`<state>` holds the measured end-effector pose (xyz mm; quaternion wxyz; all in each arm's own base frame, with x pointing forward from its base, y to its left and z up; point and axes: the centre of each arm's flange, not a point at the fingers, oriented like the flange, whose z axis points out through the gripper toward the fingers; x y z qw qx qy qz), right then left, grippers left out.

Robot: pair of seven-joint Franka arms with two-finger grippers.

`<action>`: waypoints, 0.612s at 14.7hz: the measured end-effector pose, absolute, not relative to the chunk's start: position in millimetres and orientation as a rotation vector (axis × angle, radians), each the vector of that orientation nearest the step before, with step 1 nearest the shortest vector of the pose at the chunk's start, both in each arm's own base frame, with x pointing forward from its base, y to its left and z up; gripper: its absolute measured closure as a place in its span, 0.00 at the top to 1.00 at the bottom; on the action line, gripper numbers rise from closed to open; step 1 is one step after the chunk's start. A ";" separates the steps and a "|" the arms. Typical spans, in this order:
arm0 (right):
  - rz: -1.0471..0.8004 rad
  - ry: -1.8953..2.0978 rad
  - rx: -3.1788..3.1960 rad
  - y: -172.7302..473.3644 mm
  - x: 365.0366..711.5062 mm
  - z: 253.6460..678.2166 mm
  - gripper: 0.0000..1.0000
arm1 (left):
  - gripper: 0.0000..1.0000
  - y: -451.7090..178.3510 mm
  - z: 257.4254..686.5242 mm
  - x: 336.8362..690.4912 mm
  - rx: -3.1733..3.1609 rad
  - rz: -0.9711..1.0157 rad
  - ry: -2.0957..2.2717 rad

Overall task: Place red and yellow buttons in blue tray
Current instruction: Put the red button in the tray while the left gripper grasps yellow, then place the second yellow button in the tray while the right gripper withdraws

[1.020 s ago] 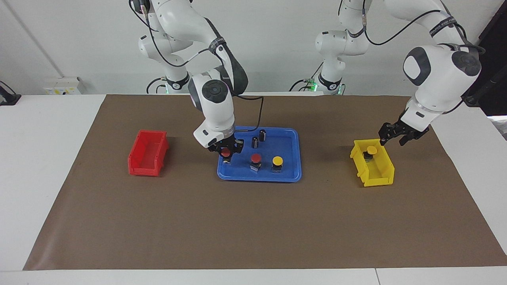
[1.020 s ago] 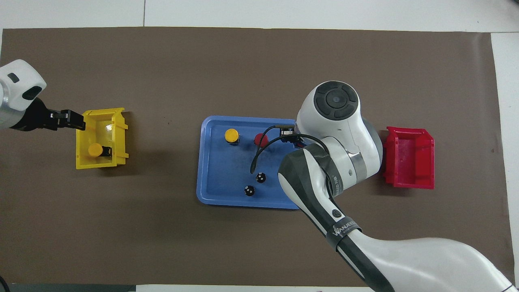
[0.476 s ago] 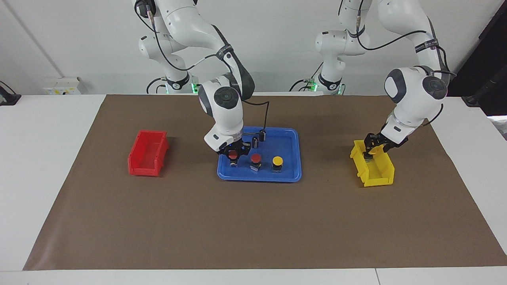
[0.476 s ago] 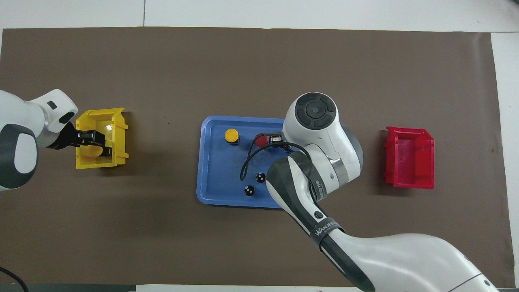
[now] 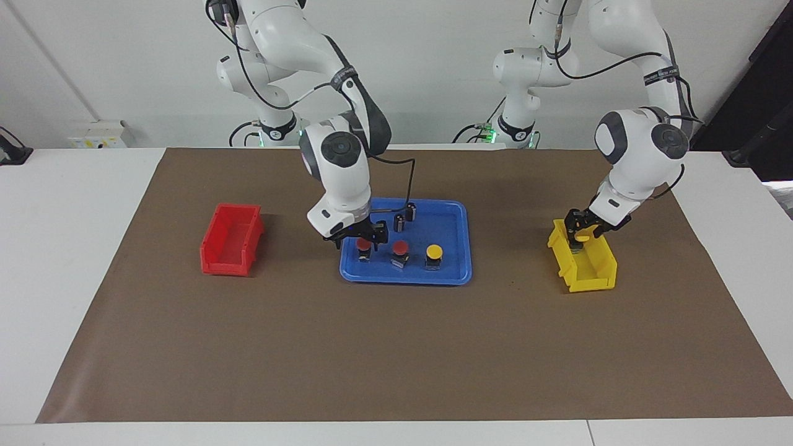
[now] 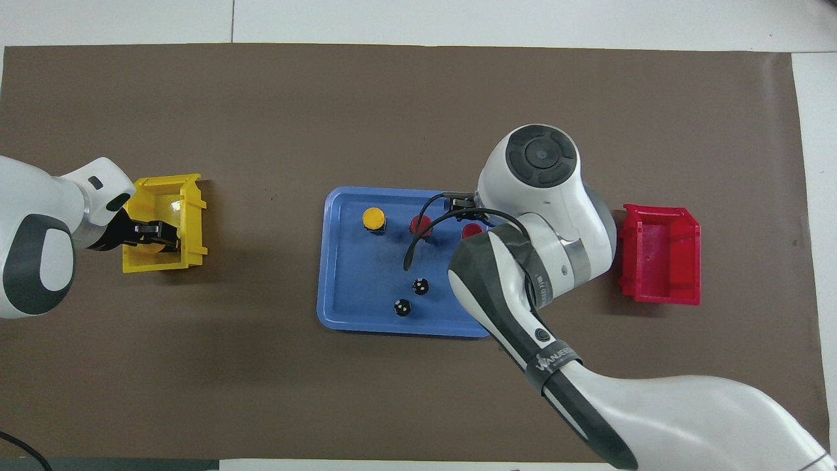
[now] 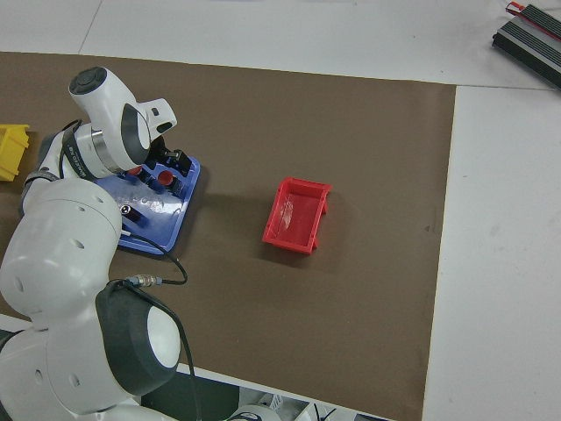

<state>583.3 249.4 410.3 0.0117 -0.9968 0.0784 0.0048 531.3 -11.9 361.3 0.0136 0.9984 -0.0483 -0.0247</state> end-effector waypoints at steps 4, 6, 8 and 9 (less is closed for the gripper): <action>0.017 0.369 -3.081 147.1 586.5 512.3 1.00 | 0.48 -11.9 359.9 531.6 3.111 -0.055 -0.150; 0.034 0.353 -3.080 100.4 573.4 547.1 1.00 | 0.41 -12.7 372.3 538.6 3.112 -0.037 -0.157; 0.051 0.335 -3.078 47.3 560.2 572.9 1.00 | 0.41 -15.2 412.6 552.3 3.112 -0.068 -0.173; 0.056 0.317 -3.077 20.0 554.6 582.6 1.00 | 0.41 -17.9 443.3 560.0 3.119 -0.076 -0.192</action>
